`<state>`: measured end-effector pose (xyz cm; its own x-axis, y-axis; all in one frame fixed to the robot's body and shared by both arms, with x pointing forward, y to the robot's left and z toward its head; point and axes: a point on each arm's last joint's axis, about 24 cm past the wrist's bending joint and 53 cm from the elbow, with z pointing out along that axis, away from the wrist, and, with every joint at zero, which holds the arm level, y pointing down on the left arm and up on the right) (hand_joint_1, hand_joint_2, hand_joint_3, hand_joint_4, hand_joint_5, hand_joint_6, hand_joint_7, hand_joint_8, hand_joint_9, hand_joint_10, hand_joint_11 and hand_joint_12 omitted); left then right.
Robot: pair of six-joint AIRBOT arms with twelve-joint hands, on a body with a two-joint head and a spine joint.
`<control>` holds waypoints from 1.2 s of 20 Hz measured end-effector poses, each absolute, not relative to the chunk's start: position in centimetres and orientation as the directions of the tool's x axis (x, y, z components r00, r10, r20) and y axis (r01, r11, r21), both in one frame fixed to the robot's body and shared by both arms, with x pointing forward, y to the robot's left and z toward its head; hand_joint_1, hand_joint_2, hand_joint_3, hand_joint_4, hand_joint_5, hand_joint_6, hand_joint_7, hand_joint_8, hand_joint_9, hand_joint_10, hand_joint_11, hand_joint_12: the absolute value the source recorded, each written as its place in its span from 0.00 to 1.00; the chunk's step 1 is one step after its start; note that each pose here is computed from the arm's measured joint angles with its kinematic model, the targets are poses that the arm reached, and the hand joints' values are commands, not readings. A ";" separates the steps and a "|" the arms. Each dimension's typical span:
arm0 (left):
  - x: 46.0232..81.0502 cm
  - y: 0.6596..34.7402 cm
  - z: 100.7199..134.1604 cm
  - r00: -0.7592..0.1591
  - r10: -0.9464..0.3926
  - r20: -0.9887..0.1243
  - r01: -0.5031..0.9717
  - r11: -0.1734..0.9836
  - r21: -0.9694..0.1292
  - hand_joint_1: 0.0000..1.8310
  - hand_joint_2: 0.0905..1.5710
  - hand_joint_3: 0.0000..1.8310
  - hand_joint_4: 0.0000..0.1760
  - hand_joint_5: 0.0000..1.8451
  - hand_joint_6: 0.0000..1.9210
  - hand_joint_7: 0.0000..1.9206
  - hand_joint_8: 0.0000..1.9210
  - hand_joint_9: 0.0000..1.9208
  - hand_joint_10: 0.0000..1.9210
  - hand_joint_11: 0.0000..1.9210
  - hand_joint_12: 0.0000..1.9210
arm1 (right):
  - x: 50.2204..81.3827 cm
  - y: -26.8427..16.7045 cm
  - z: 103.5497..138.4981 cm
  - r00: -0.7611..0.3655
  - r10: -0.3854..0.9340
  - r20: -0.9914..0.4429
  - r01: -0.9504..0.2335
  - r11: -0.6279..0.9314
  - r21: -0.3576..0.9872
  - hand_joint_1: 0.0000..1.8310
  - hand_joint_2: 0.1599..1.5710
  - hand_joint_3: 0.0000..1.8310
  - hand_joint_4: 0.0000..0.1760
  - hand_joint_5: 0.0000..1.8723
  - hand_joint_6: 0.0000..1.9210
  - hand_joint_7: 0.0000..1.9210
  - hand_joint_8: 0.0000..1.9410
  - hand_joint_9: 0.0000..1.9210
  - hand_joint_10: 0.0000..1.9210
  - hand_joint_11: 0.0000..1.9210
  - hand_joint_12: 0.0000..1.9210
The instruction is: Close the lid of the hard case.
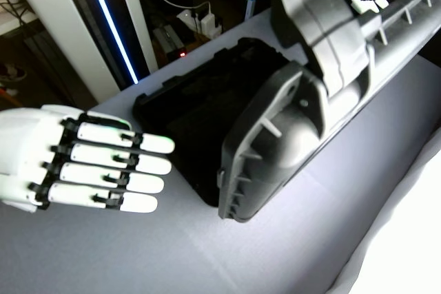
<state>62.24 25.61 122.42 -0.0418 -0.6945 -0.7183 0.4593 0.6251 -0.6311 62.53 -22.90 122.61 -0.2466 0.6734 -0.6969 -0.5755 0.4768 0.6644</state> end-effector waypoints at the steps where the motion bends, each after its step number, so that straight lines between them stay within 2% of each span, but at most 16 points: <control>1: 62.2 25.6 122.4 -0.044 -0.696 -0.717 0.458 0.623 -0.634 0.05 0.82 0.00 0.00 0.03 0.00 0.04 0.00 0.04 0.00 0.00 0.13 | 62.6 -22.9 122.5 -0.249 0.673 -0.696 -0.573 0.477 0.666 0.08 0.81 0.00 0.00 0.07 0.00 0.06 0.00 0.06 0.00 0.05 0.04; 4: 62.3 25.7 122.4 -0.044 -0.694 -0.719 0.460 0.625 -0.631 0.06 0.80 0.00 0.00 0.03 0.00 0.03 0.00 0.03 0.00 0.00 0.08 | 62.6 -23.0 122.6 -0.246 0.668 -0.702 -0.575 0.482 0.661 0.08 0.80 0.00 0.00 0.07 0.00 0.07 0.00 0.06 0.00 0.04 0.04; 6: 63.1 25.9 122.8 -0.025 -0.702 -0.712 0.463 0.623 -0.630 0.06 0.78 0.00 0.00 0.04 0.00 0.04 0.00 0.05 0.00 0.00 0.20 | 63.1 -23.6 122.6 -0.234 0.671 -0.704 -0.567 0.494 0.659 0.09 0.80 0.00 0.00 0.08 0.00 0.08 0.00 0.07 0.00 0.05 0.04; 9: 65.1 26.5 123.3 0.001 -0.713 -0.702 0.449 0.627 -0.636 0.06 0.79 0.00 0.00 0.04 0.00 0.04 0.00 0.05 0.00 0.00 0.15 | 64.7 -24.6 122.3 -0.215 0.678 -0.703 -0.537 0.519 0.665 0.10 0.80 0.00 0.00 0.09 0.00 0.08 0.00 0.07 0.00 0.06 0.04; 11: 66.9 26.6 123.1 0.001 -0.725 -0.688 0.427 0.623 -0.656 0.09 0.76 0.00 0.00 0.04 0.00 0.04 0.00 0.03 0.00 0.00 0.09 | 66.2 -24.8 122.4 -0.201 0.684 -0.701 -0.521 0.531 0.668 0.10 0.81 0.00 0.00 0.07 0.00 0.08 0.00 0.06 0.00 0.04 0.02; 14: 69.4 26.9 121.8 -0.026 -0.734 -0.679 0.374 0.623 -0.687 0.04 0.78 0.00 0.00 0.04 0.00 0.04 0.00 0.03 0.00 0.00 0.07 | 68.3 -25.4 122.5 -0.184 0.686 -0.705 -0.491 0.557 0.670 0.08 0.82 0.00 0.00 0.06 0.00 0.08 0.00 0.05 0.00 0.05 0.02; 15: 70.1 27.1 121.6 -0.032 -0.736 -0.677 0.358 0.624 -0.695 0.04 0.79 0.00 0.00 0.03 0.00 0.03 0.00 0.01 0.00 0.00 0.03 | 68.9 -25.6 122.7 -0.176 0.690 -0.703 -0.486 0.560 0.671 0.10 0.81 0.00 0.00 0.07 0.00 0.09 0.00 0.05 0.00 0.04 0.02; 17: 72.0 27.2 122.2 -0.030 -0.747 -0.665 0.343 0.617 -0.708 0.03 0.79 0.00 0.00 0.03 0.00 0.02 0.00 0.01 0.00 0.00 0.02 | 70.3 -25.8 123.3 -0.159 0.700 -0.696 -0.476 0.564 0.675 0.09 0.80 0.00 0.04 0.07 0.00 0.07 0.00 0.04 0.00 0.03 0.02; 18: 72.3 27.1 122.4 -0.028 -0.747 -0.665 0.345 0.617 -0.708 0.03 0.79 0.00 0.00 0.04 0.00 0.03 0.00 0.01 0.00 0.00 0.02 | 70.5 -25.6 123.4 -0.157 0.700 -0.697 -0.478 0.563 0.674 0.10 0.80 0.00 0.00 0.06 0.00 0.07 0.00 0.04 0.00 0.03 0.02; 21: 73.6 25.7 122.8 -0.051 -0.744 -0.666 0.355 0.610 -0.709 0.03 0.78 0.00 0.00 0.04 0.00 0.03 0.00 0.01 0.00 0.01 0.01 | 71.9 -24.5 124.5 -0.149 0.695 -0.703 -0.498 0.561 0.661 0.10 0.78 0.00 0.00 0.05 0.00 0.08 0.00 0.04 0.00 0.02 0.01; 24: 74.6 24.7 123.1 -0.069 -0.739 -0.670 0.359 0.608 -0.708 0.03 0.77 0.00 0.08 0.05 0.00 0.04 0.00 0.03 0.01 0.04 0.03 | 73.0 -23.3 125.2 -0.152 0.682 -0.716 -0.508 0.567 0.648 0.08 0.77 0.00 0.00 0.05 0.00 0.07 0.00 0.04 0.00 0.03 0.02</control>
<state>74.60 24.67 123.10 -0.0690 -0.7392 -0.6699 0.3595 0.6080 -0.7079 72.99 -23.32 125.17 -0.1517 0.6817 -0.7158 -0.5080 0.5674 0.6480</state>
